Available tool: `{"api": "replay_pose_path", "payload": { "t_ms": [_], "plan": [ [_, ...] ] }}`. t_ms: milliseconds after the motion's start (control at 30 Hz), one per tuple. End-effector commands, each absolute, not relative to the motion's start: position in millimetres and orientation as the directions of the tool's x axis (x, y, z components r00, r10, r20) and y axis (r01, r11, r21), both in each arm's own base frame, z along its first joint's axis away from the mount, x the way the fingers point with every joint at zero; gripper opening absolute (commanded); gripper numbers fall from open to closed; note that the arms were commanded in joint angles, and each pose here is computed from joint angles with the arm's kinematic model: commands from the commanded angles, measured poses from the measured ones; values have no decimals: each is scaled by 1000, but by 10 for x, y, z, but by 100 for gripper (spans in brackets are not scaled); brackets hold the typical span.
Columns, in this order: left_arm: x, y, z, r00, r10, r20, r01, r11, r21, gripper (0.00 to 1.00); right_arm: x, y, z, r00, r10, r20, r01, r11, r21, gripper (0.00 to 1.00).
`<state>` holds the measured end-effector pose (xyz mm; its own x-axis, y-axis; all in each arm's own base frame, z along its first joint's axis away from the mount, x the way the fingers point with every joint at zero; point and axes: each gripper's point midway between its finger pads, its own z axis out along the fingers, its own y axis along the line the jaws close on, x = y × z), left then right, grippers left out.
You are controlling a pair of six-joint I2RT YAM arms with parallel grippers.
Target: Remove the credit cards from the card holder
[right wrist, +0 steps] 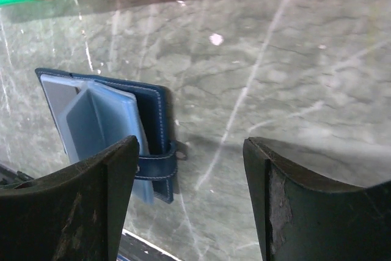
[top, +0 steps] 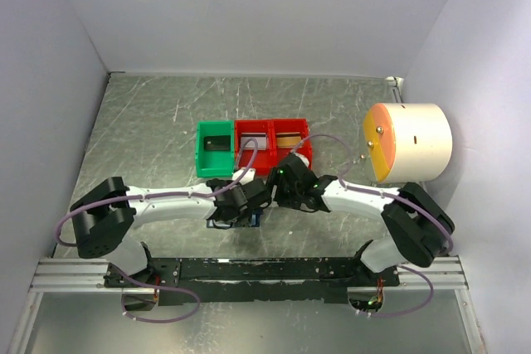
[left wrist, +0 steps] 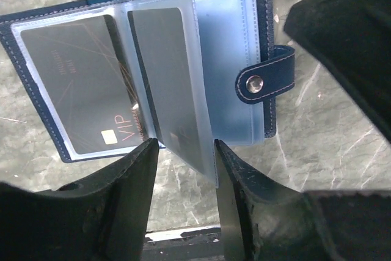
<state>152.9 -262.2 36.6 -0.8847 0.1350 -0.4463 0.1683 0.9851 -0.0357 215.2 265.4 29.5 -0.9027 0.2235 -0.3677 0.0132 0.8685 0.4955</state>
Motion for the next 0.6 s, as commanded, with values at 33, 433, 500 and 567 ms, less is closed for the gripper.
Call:
{"api": "replay_pose_path", "payload": {
  "t_ms": [33, 433, 500, 567],
  "plan": [
    [1545, -2892, 431, -876, 137, -463, 213, 970, -117, 56, 2189, 2356, 336, -866, 291, -406, 87, 889, 450, 70],
    [1471, -3072, 757, -855, 78, -513, 274, 907, -320, 65, 2202, 2495, 581, -872, 257, -417, -5, 846, 532, 70],
    [1483, -2918, 803, -844, 46, -534, 246, 918, -311, 69, 2213, 2579, 639, -872, 243, -424, -43, 826, 562, 70],
    [1505, -2755, 812, -837, 12, -547, 211, 930, -302, 72, 2205, 2673, 683, -877, 224, -424, -81, 803, 590, 68]
  ]
}}
